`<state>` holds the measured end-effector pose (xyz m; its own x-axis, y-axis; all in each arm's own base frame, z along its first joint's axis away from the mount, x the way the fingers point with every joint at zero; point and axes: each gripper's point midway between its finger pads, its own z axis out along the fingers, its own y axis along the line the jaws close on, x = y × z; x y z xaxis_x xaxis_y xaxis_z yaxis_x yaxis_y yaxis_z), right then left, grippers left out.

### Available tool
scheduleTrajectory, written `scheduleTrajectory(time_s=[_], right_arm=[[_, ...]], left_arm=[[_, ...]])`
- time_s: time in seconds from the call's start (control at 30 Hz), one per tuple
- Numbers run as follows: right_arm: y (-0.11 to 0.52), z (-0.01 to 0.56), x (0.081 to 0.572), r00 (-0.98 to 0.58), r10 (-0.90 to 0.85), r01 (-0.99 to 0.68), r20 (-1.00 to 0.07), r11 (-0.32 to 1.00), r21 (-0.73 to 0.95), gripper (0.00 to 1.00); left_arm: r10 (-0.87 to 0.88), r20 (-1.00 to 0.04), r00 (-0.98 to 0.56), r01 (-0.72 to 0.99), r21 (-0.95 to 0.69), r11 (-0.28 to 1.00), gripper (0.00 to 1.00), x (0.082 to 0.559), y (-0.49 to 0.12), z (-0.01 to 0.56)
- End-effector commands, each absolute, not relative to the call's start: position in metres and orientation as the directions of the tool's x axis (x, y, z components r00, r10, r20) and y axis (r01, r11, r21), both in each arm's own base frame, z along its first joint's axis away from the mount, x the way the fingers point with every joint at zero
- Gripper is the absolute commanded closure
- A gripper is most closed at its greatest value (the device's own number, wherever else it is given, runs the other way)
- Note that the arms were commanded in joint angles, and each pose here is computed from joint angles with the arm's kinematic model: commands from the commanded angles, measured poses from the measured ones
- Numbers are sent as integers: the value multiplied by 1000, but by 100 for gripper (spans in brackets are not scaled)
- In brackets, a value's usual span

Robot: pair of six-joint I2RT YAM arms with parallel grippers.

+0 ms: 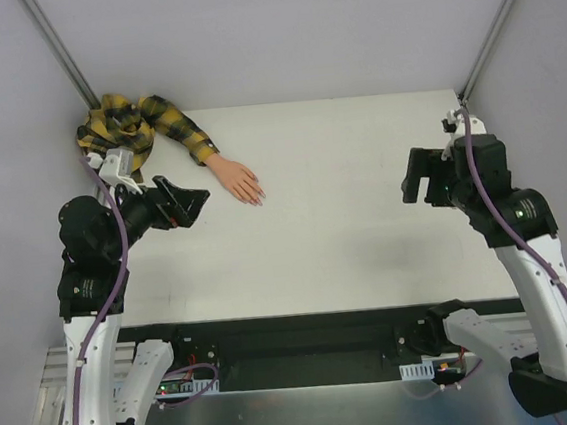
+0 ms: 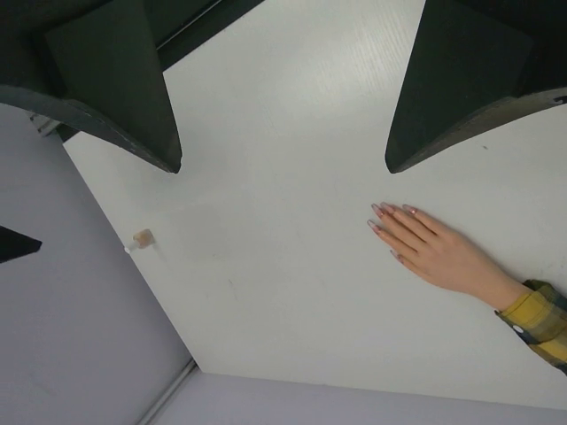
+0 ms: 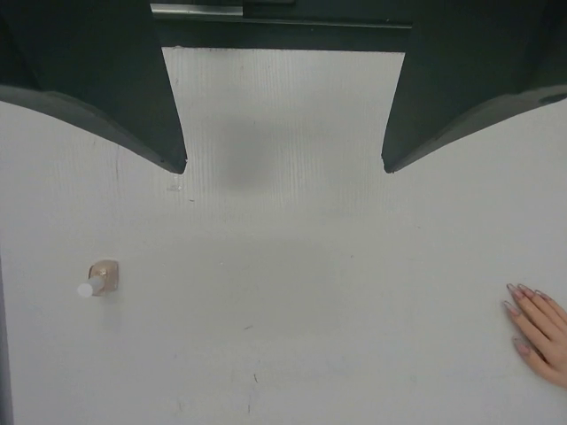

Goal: Paint the nails

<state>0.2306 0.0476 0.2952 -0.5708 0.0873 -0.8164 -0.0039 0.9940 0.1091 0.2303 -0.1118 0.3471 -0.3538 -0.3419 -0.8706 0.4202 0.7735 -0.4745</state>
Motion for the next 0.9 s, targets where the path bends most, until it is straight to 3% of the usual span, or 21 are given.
scheduleTrajectory(time_s=[0.0, 0.33, 0.43, 0.6, 0.7, 0.73, 0.87], right_arm=[[36, 281, 239, -637, 147, 107, -757, 989, 101, 4], [-65, 220, 283, -638, 362, 510, -680, 860, -20, 4], [-86, 199, 304, -599, 425, 564, -678, 826, 19, 1], [-110, 157, 330, -638, 452, 579, -624, 816, -1, 6], [-116, 136, 345, -685, 440, 551, -581, 834, -18, 14], [-119, 131, 347, -699, 432, 544, -570, 838, -32, 22], [-126, 117, 355, -725, 424, 536, -543, 842, -58, 32]], left_arm=[[-321, -864, -388, 481, -487, 729, 1, 221, -126, 348], [-278, -805, -523, 503, -556, 662, 1, 219, -149, 317], [-228, -799, -556, 556, -562, 612, 1, 215, -162, 317], [-187, -801, -569, 613, -564, 553, 1, 206, -172, 322], [-180, -800, -572, 609, -561, 561, 1, 206, -173, 317], [-178, -799, -574, 607, -561, 563, 1, 207, -174, 315], [-158, -802, -576, 619, -554, 557, 1, 205, -178, 312]])
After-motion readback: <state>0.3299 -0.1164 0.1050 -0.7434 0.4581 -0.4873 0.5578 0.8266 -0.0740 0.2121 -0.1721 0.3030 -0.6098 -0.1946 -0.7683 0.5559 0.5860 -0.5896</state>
